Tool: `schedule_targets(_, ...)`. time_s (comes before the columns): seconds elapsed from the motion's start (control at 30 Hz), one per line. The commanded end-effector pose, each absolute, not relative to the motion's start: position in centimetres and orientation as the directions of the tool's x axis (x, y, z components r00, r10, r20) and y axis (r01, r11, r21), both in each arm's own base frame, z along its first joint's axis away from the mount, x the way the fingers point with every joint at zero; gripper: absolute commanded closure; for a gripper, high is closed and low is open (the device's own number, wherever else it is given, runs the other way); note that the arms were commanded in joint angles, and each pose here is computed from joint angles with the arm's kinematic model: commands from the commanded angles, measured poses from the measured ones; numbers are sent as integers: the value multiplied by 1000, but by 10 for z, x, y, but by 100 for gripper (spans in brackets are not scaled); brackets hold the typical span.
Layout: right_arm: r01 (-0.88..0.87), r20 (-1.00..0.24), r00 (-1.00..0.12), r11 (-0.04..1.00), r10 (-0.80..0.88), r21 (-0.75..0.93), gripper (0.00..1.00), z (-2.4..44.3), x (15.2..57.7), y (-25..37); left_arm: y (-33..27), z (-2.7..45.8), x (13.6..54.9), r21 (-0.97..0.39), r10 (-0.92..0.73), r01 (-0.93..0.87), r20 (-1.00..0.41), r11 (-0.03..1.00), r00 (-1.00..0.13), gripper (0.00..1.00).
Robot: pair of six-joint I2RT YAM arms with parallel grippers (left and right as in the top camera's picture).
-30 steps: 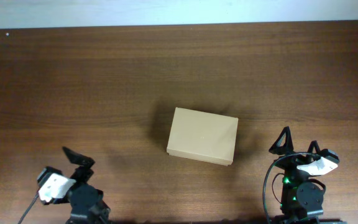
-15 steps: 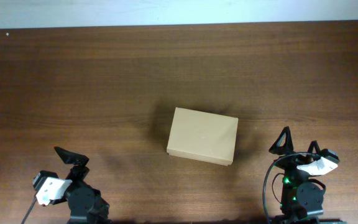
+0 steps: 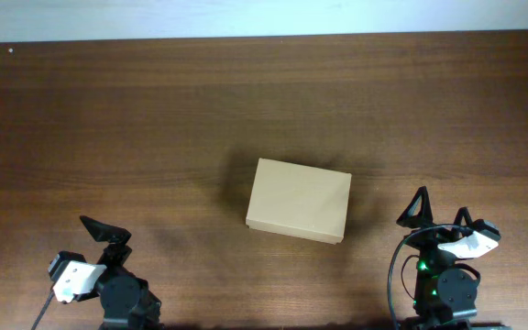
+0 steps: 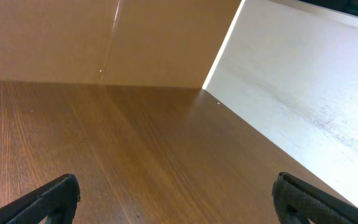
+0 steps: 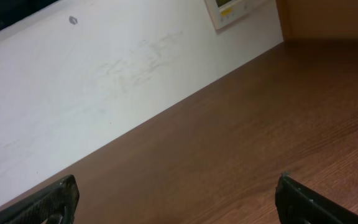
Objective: Pack container
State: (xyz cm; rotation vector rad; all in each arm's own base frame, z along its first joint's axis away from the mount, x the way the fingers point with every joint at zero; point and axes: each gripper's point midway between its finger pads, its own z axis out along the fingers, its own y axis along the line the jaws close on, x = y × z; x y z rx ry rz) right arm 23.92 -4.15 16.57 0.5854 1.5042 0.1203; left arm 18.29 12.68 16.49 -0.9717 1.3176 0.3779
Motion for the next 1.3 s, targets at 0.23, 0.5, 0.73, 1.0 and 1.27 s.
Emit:
schedule_targets(0.23,287,-903,87,857,421,427,1,163,239,-43,129,164,181,-378,-269,-735,-925,563,269,1)
schedule_targets(0.5,287,-903,87,857,421,427,1,163,239,-43,138,162,175,-380,-256,-760,-924,528,284,1)
schedule_targets(0.73,287,-903,87,857,421,427,1,163,239,-43,142,162,171,-379,-249,-774,-924,508,290,1)
schedule_targets(1.0,287,-903,87,857,421,427,1,163,239,-43,142,162,171,-379,-249,-774,-924,508,290,1)
schedule_targets(1.27,287,-903,87,857,421,427,1,163,239,-43,142,162,171,-379,-249,-774,-924,508,290,1)
